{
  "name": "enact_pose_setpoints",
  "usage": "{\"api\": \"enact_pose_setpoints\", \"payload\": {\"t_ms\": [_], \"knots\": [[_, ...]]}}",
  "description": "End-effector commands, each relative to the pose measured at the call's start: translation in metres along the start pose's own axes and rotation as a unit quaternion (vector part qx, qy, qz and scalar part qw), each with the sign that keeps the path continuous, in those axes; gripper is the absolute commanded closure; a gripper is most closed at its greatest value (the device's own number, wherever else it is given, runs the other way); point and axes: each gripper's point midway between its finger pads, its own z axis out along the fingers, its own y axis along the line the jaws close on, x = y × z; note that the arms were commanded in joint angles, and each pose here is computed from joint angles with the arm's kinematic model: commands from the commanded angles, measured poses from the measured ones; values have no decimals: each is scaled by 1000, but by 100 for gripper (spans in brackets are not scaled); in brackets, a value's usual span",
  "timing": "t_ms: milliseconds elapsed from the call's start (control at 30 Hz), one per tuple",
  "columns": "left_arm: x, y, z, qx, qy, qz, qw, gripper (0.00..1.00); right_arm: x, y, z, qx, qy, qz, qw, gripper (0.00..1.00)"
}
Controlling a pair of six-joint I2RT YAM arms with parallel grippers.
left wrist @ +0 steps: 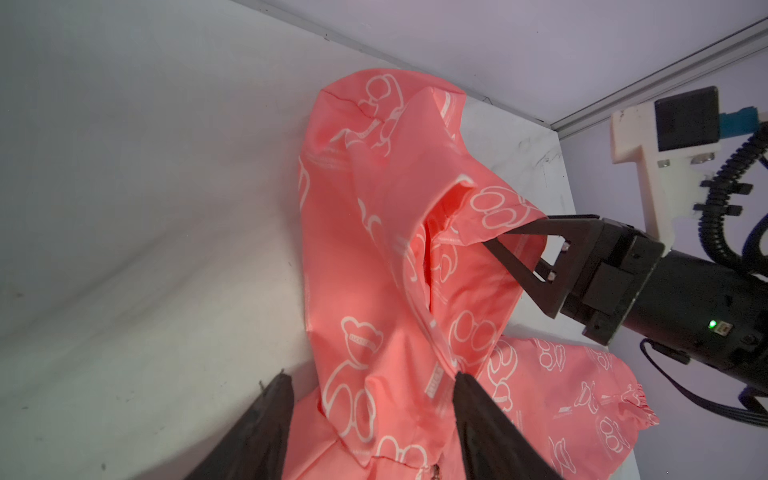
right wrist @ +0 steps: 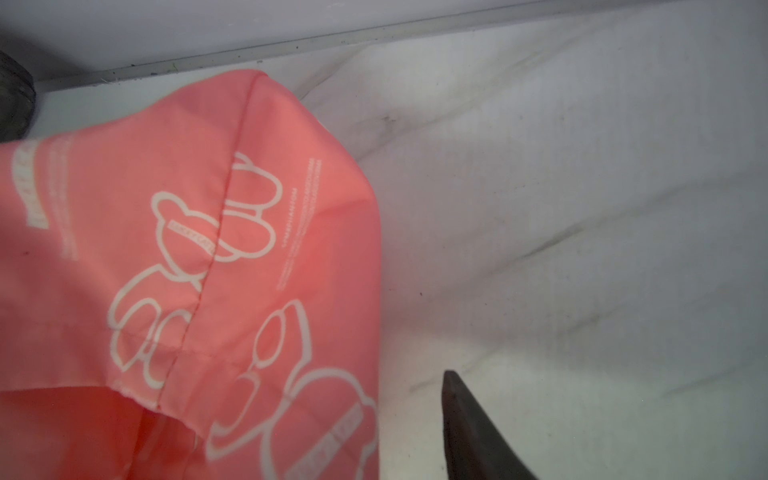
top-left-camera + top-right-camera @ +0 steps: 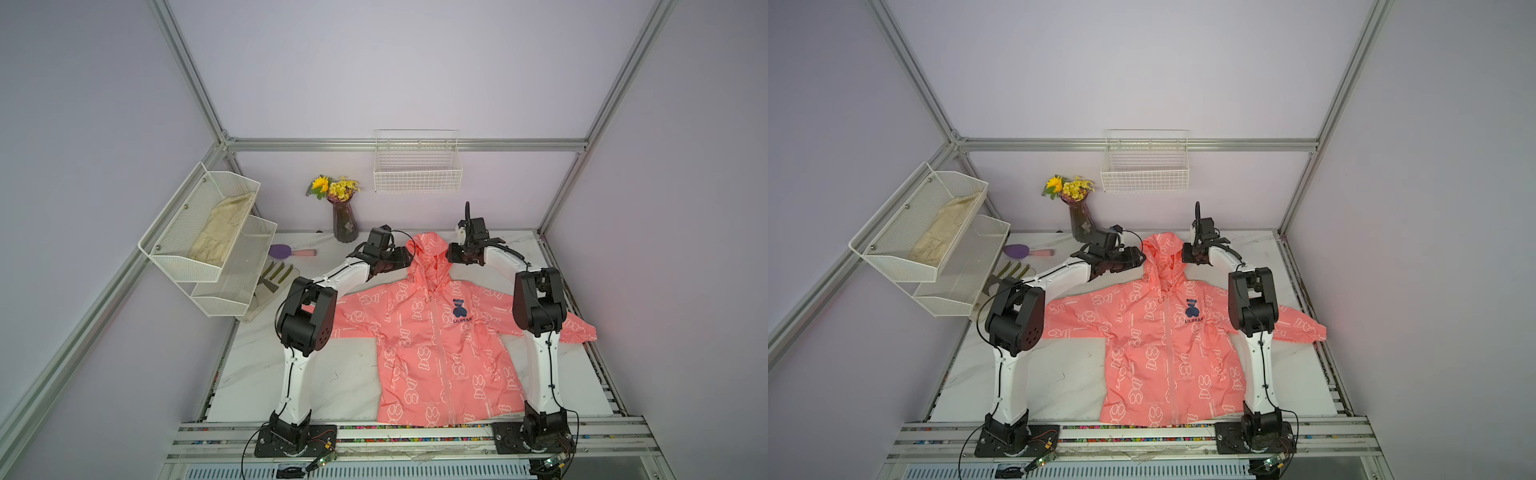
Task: Unzip the jacket
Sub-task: Unzip the zipper on the jacket.
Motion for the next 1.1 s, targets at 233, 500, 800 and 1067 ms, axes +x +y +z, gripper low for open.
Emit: {"api": "enact_pose_setpoints", "payload": {"t_ms": [233, 500, 800, 1067], "knots": [[-27, -36, -11, 22, -18, 6, 1000, 36, -5, -3, -2, 9, -1, 0, 1000, 54], [-36, -18, 21, -30, -15, 1, 999, 44, -3, -4, -3, 11, 1, 12, 1000, 55], [-51, 6, 30, -98, -34, 38, 994, 71, -6, -7, -6, 18, -9, 18, 1000, 60], [-61, 27, 16, -129, -41, 52, 989, 93, -20, -8, -14, 12, -37, 32, 999, 86]]}}
